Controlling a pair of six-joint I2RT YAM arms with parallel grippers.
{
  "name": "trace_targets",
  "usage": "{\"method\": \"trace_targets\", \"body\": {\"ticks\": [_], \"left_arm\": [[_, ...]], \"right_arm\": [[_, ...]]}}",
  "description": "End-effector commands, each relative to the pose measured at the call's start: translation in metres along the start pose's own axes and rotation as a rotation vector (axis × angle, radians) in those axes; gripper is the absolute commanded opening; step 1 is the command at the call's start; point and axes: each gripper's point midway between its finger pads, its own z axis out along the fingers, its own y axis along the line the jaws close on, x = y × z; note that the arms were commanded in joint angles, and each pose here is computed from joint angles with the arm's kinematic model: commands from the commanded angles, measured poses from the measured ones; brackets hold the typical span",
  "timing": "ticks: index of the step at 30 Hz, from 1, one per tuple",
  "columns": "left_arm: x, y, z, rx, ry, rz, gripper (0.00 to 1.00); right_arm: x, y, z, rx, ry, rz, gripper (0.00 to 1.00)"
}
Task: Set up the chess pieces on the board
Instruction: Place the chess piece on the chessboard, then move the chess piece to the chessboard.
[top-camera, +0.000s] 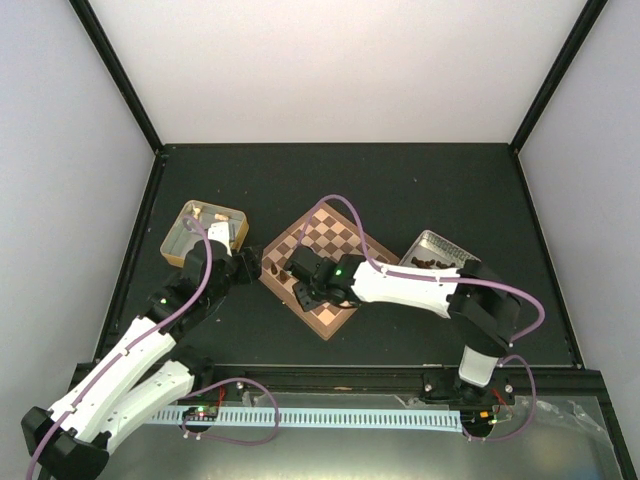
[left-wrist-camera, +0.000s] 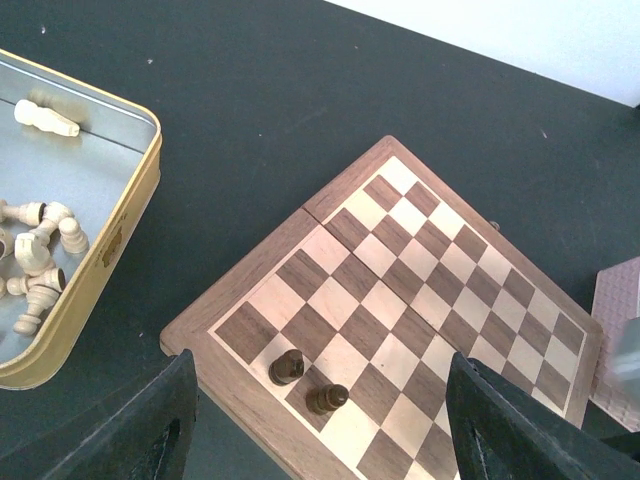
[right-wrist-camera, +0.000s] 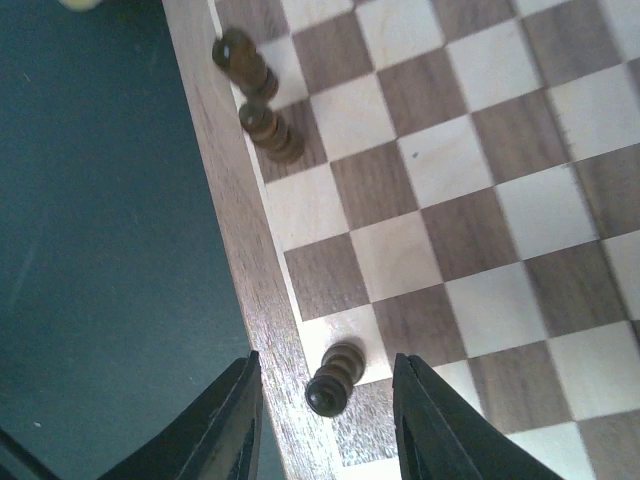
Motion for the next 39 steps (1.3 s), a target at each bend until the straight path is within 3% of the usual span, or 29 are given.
{"method": "trace_targets", "body": {"ticks": [1,9,26,39], "left_arm": [[-0.012,-0.005,-0.006,0.006,-0.015,0.012,0.7],[-0.01,-0.013,-0.003,0.039,0.005,0.028,0.71],[-0.004,-0.012,0.003,0.039,0.028,0.015,0.71],[0.0,-0.008,0.002,0.033,0.028,0.009,0.71]], "right_arm": [[-0.024,-0.014,-0.029,-0.025,-0.117,0.112,0.38],[-0.032,-0.05,-0.052,-0.011,-0.215,0.233,0.4],[-0.012,-0.022,-0.019,-0.119,-0.062,0.137,0.42],[0.011,0.001,0.009,-0.035,0.048,-0.018,0.43]]}}
